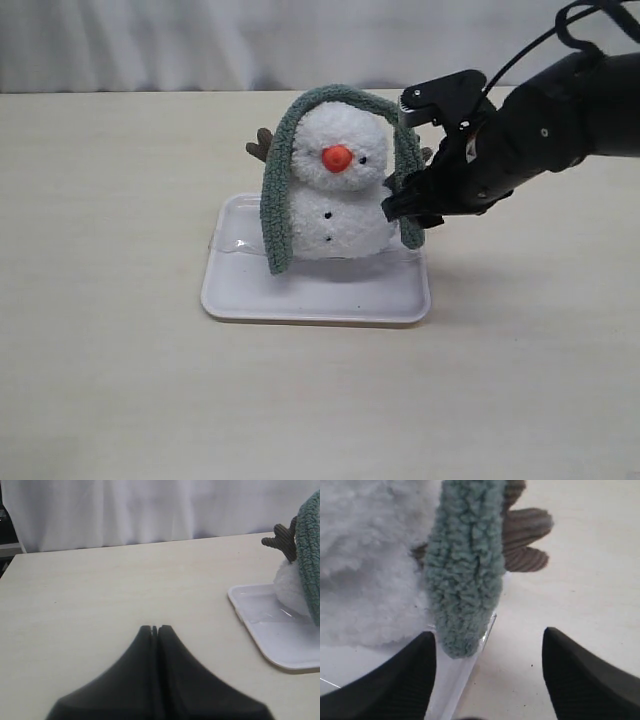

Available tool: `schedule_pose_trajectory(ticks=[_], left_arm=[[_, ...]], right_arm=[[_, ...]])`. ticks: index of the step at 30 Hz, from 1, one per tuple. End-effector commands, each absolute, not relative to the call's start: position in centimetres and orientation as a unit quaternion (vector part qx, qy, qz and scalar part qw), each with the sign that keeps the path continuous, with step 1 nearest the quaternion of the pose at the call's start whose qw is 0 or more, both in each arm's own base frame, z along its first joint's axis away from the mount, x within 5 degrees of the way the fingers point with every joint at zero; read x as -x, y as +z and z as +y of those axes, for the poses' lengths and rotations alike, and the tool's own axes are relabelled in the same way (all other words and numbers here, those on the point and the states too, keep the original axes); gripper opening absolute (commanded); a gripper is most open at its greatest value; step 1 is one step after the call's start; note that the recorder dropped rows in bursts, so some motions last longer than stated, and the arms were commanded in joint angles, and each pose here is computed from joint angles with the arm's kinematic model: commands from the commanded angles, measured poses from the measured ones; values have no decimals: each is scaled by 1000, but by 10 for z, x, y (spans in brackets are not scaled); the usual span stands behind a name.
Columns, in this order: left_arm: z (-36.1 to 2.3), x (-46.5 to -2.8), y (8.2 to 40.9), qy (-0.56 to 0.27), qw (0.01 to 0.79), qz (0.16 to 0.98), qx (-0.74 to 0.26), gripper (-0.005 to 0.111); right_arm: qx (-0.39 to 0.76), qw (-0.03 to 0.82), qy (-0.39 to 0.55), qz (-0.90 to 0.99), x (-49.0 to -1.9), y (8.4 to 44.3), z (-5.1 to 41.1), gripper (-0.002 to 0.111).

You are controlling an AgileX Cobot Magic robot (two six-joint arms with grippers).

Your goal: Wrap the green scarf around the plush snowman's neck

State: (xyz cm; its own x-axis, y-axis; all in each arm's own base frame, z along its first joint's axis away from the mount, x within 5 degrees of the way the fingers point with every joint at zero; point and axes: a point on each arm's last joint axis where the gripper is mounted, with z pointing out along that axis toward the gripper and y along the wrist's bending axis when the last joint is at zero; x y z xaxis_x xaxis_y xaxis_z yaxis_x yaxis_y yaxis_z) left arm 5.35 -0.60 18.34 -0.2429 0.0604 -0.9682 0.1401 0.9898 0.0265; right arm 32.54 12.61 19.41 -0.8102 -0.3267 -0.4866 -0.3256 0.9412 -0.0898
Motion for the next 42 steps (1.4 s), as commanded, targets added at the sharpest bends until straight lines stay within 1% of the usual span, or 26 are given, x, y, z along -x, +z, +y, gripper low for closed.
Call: schedule_pose_trajectory(ticks=[1,3,6,8,12,13,14,17,20,22,25,28,36,39,42], left_arm=[[-7,-53,184,-37,617,784,-65,0],[-6,-54,184,-36,617,783,-67,0],[-6,-54,184,-36,617,783,-67,0],[-6,-54,184,-36,617,783,-67,0],[-6,-54,184,-36,617,783,-67,0],[-6,-54,184,-36,617,783,-67,0],[-6,-54,184,-36,617,783,-67,0],[-6,-54,184,-36,617,783,-67,0],[-6,-54,184,-36,617,783,-67,0],[-6,-54,184,-36,617,783,-67,0],[-6,-54,184,-36,617,783,-67,0],[-6,-54,184,-36,617,783,-67,0],[-6,-54,184,-36,617,783,-67,0],[-7,-53,184,-39,617,784,-64,0],[-7,-53,184,-39,617,784,-64,0]], right_arm=[[193,242,-6,951,-333,168,128,57],[203,253,1,946,-337,159,133,57],[212,264,4,941,-340,156,135,56],[214,268,4,939,-341,156,135,49],[226,262,-7,938,-340,155,133,20],[226,257,-9,939,-340,155,133,11],[226,254,-11,940,-339,156,132,5],[227,247,-15,942,-336,162,130,4],[217,247,-10,944,-331,178,129,4],[198,241,11,950,-325,192,130,4],[195,201,61,958,-312,204,135,4],[220,159,104,957,-304,200,142,4],[187,127,107,968,-314,165,147,4],[189,129,107,968,-315,164,147,4],[189,153,108,964,-318,166,148,4]])
